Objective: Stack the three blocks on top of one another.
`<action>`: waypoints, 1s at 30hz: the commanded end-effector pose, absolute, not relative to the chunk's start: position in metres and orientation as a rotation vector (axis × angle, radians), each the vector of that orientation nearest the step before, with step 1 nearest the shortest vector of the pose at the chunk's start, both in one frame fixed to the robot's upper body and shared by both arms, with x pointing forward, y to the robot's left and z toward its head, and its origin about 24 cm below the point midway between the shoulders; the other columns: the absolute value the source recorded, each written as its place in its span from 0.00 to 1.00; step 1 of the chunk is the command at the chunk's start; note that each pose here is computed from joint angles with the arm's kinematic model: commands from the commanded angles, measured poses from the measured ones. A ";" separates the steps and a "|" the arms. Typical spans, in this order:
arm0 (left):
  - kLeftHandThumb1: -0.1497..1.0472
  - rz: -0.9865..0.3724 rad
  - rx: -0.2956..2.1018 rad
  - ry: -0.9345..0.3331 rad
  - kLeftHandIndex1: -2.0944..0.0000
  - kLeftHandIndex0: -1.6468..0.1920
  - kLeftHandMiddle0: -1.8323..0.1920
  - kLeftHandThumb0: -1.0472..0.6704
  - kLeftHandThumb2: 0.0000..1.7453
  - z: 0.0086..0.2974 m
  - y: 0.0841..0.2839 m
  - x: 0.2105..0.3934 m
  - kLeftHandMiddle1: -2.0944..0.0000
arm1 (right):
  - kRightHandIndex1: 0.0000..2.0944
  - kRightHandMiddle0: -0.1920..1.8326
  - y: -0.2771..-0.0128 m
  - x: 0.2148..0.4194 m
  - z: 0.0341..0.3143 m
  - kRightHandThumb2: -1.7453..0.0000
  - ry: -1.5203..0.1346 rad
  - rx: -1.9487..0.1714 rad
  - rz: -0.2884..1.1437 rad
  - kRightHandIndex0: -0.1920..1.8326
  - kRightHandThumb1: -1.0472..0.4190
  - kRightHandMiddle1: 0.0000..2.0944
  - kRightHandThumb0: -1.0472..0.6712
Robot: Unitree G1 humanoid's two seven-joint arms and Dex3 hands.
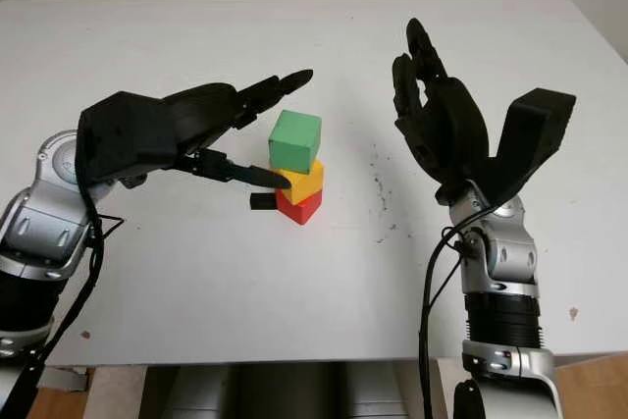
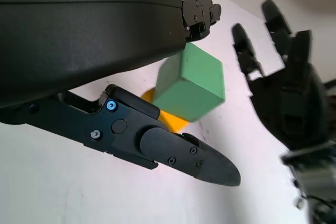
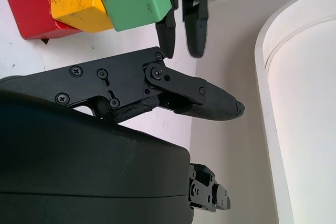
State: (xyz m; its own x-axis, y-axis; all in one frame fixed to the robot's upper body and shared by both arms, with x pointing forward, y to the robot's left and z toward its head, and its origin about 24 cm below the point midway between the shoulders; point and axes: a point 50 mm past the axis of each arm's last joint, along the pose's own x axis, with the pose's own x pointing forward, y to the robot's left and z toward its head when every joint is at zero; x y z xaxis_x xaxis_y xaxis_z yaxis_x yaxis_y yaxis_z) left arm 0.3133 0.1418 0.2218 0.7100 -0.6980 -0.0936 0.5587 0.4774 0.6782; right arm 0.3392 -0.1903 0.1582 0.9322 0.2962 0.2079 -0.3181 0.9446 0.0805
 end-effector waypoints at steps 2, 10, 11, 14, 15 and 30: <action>0.94 -0.756 0.707 -0.216 1.00 1.00 1.00 0.06 0.04 0.228 0.157 0.305 1.00 | 0.00 0.01 -0.188 0.337 0.159 0.62 -0.209 0.096 0.325 0.00 0.00 0.00 0.27; 1.00 -0.486 0.368 -0.313 1.00 1.00 1.00 0.06 0.40 0.214 0.194 0.293 1.00 | 0.00 0.00 -0.174 0.340 0.159 0.59 -0.248 0.016 0.327 0.00 0.00 0.00 0.28; 1.00 -0.448 0.304 -0.314 1.00 1.00 1.00 0.07 0.39 0.211 0.197 0.292 1.00 | 0.00 0.00 -0.173 0.340 0.159 0.58 -0.251 0.007 0.332 0.00 0.00 0.00 0.28; 1.00 -0.336 0.173 -0.346 1.00 1.00 1.00 0.09 0.41 0.202 0.203 0.289 1.00 | 0.00 0.00 -0.166 0.343 0.156 0.57 -0.254 0.012 0.330 0.00 0.00 0.00 0.27; 1.00 -0.306 0.139 -0.352 1.00 1.00 1.00 0.09 0.41 0.198 0.206 0.289 1.00 | 0.00 0.00 -0.164 0.345 0.154 0.56 -0.254 0.018 0.331 0.00 0.00 0.00 0.27; 1.00 -0.069 -0.085 -0.218 1.00 1.00 1.00 0.12 0.40 0.120 0.228 0.308 1.00 | 0.00 0.00 -0.147 0.353 0.118 0.55 -0.178 0.080 0.244 0.00 0.00 0.00 0.22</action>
